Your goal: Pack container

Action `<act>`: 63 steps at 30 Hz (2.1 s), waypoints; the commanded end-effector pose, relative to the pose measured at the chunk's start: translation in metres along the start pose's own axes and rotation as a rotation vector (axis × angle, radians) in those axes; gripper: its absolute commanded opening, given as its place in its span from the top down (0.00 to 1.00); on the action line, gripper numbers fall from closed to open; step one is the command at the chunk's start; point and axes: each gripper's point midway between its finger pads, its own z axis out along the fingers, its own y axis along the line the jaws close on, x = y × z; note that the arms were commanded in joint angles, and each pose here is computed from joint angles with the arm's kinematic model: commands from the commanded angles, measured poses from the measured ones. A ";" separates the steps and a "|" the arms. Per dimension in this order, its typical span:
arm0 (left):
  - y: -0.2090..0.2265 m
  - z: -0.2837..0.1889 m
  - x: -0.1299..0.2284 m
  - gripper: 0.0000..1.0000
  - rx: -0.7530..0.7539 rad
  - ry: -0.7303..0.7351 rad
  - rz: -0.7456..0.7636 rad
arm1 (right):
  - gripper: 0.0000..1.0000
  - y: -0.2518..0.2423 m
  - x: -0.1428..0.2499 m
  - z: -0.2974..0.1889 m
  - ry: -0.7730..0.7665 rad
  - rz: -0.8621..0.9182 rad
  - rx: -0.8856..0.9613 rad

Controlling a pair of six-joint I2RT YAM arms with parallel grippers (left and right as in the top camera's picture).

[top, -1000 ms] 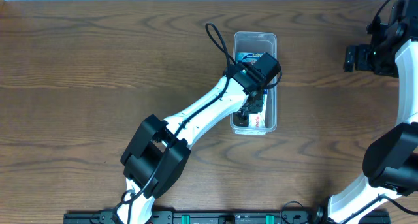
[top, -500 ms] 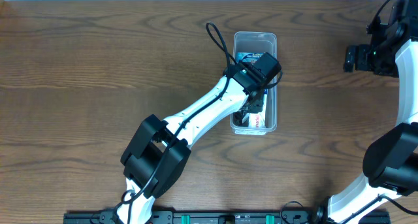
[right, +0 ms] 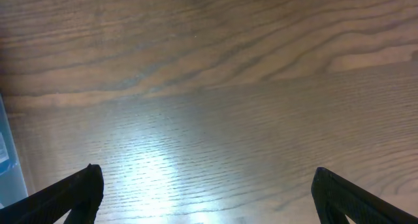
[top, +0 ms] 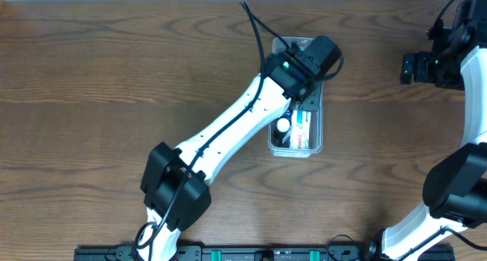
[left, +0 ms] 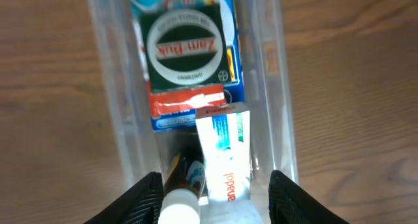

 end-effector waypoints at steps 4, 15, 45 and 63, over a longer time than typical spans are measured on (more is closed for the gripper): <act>0.025 -0.058 -0.025 0.16 -0.097 -0.135 0.003 | 0.01 -0.002 0.000 0.003 0.004 -0.004 -0.002; 0.104 -0.170 -0.001 0.02 -0.134 -0.179 -0.103 | 0.01 -0.002 0.000 0.003 0.004 -0.004 -0.002; 0.179 -0.263 0.152 0.02 0.145 -0.595 -0.201 | 0.01 -0.002 0.000 0.003 0.004 -0.004 -0.002; 0.196 -0.180 0.197 0.02 0.044 -0.385 -0.228 | 0.01 -0.002 0.000 0.003 0.004 -0.004 -0.002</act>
